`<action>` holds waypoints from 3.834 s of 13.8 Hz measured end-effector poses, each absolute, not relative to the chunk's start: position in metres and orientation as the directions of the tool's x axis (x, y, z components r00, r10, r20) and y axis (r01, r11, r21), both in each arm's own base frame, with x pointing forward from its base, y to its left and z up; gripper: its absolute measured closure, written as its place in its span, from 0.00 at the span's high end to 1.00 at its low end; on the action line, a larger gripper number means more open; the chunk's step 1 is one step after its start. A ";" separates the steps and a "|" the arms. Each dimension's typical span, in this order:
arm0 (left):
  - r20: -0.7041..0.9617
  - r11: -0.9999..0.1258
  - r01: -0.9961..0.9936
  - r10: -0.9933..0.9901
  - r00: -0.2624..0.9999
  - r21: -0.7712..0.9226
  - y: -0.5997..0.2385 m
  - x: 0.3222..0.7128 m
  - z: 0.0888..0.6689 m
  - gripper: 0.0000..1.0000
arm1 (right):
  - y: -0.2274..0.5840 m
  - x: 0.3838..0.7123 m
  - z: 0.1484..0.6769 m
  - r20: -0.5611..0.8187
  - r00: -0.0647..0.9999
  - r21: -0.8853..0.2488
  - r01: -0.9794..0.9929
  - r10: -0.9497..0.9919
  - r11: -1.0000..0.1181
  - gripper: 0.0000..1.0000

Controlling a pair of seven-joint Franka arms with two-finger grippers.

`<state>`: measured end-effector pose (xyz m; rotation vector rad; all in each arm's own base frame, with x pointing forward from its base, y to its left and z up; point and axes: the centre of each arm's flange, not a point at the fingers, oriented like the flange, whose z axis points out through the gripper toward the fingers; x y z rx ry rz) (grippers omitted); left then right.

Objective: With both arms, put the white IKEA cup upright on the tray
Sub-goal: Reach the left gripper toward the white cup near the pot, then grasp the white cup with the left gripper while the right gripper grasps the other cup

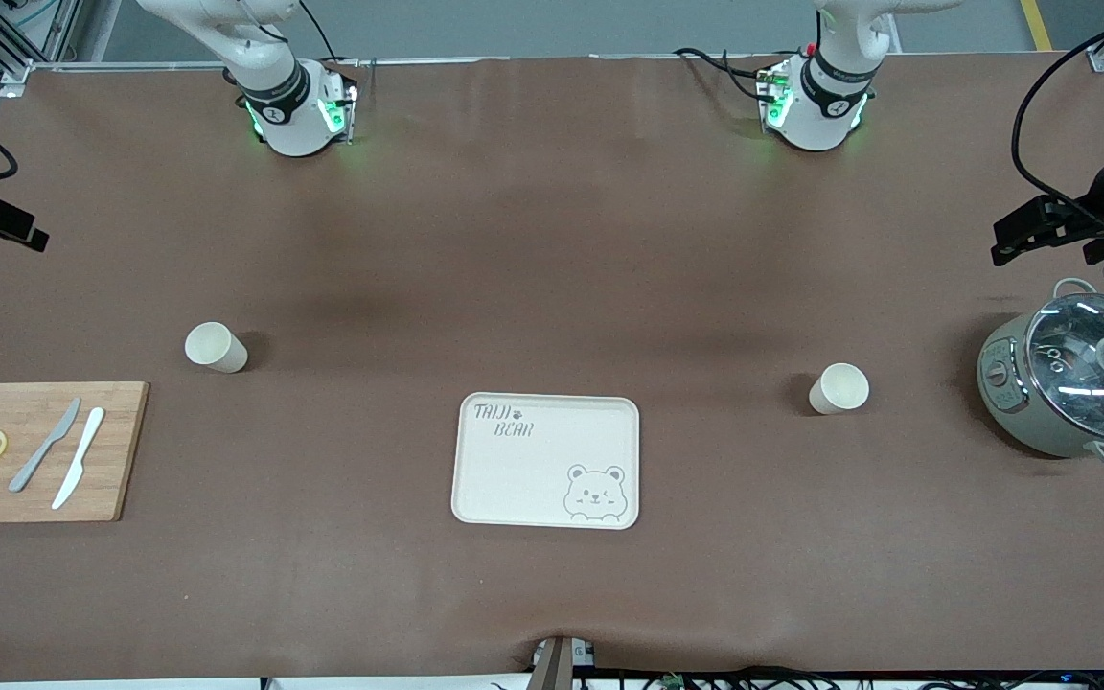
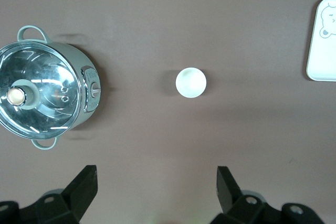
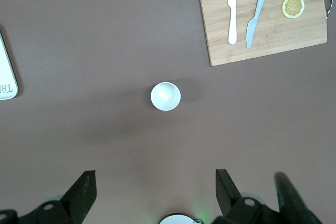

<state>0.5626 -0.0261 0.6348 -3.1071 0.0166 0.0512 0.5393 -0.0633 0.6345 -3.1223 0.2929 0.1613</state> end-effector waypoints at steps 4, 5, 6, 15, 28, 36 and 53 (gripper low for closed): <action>-0.032 -0.999 -0.011 -0.010 0.999 -0.034 -0.026 0.563 0.635 1.00 | -0.063 0.539 0.635 -0.102 0.977 0.008 -0.186 -0.185 -0.983 1.00; -0.031 -0.999 -0.011 -0.010 0.999 -0.034 -0.026 0.563 0.636 1.00 | -0.063 0.539 0.635 -0.102 0.977 0.008 -0.186 -0.185 -0.983 1.00; -0.030 -0.999 -0.009 -0.008 1.000 -0.034 -0.025 0.563 0.636 1.00 | -0.063 0.539 0.635 -0.102 0.977 0.008 -0.186 -0.185 -0.983 1.00; -0.121 -1.000 -0.005 -0.002 0.993 -0.028 -0.020 0.604 0.559 1.00 | -0.063 0.553 0.616 -0.116 0.976 0.005 -0.183 -0.183 -0.983 1.00; -0.109 -1.000 0.011 0.013 0.994 -0.020 -0.039 0.610 0.358 1.00 | -0.069 0.591 0.558 -0.143 0.972 0.012 -0.188 -0.188 -0.982 1.00; -0.113 -0.998 0.057 0.059 0.992 -0.017 -0.044 0.605 0.288 0.83 | -0.081 0.622 0.429 -0.330 0.923 0.033 -0.198 -0.198 -0.980 1.00; -0.146 -0.998 0.061 0.062 0.987 -0.013 -0.042 0.601 0.228 0.17 | -0.101 0.551 0.264 -0.283 0.948 0.001 -0.154 -0.148 -0.988 0.85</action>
